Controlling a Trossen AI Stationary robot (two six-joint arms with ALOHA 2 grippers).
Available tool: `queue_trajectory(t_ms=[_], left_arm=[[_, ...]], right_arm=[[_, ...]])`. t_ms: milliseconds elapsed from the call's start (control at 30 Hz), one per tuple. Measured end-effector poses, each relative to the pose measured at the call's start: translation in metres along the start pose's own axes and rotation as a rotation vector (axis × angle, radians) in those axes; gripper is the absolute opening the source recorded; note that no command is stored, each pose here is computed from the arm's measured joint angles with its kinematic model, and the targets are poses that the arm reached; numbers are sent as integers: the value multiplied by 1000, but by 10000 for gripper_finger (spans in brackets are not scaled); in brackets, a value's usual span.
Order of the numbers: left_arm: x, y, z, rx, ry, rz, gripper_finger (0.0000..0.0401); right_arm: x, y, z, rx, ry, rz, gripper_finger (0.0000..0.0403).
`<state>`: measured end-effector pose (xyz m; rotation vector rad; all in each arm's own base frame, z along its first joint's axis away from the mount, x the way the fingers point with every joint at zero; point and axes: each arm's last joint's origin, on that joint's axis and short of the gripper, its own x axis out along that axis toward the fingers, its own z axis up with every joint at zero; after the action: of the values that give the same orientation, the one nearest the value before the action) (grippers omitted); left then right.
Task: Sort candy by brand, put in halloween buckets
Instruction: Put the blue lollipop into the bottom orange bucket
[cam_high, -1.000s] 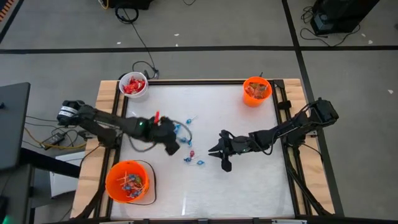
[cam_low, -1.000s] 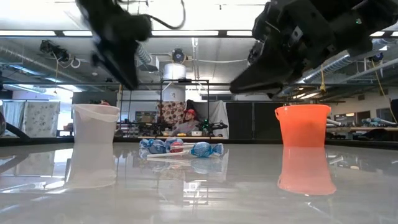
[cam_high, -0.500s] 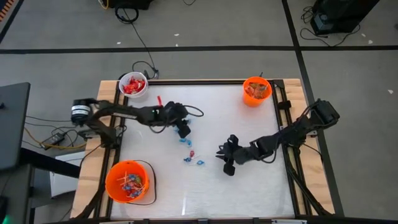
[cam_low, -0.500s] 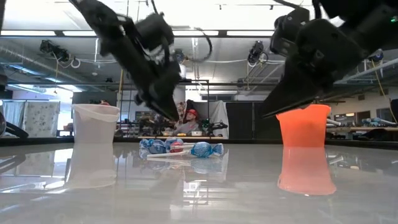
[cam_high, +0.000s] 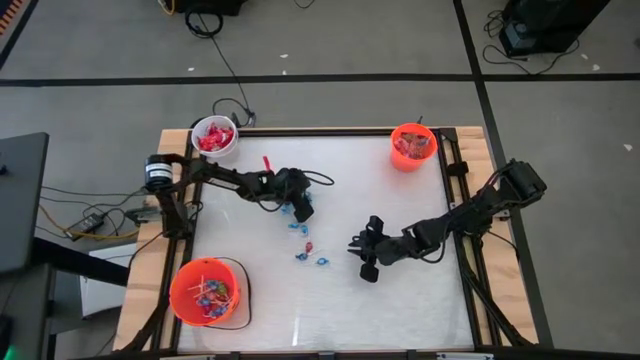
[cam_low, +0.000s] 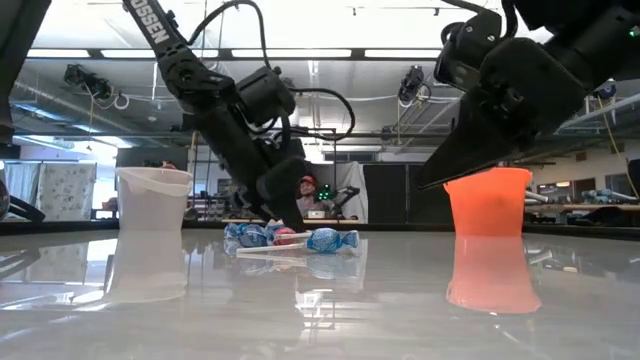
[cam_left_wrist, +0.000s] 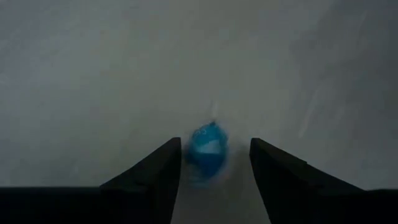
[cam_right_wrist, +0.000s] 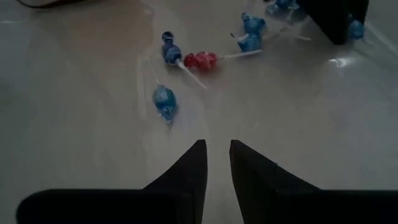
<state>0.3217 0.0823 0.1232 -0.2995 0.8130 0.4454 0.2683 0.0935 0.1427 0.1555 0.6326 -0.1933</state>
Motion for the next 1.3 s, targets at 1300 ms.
queue_trajectory(t_ms=[1300], left_arm=[[-91,-65,-12,47,58,-131,85]], right_arm=[[5,-11,4,13,7,-34,83]])
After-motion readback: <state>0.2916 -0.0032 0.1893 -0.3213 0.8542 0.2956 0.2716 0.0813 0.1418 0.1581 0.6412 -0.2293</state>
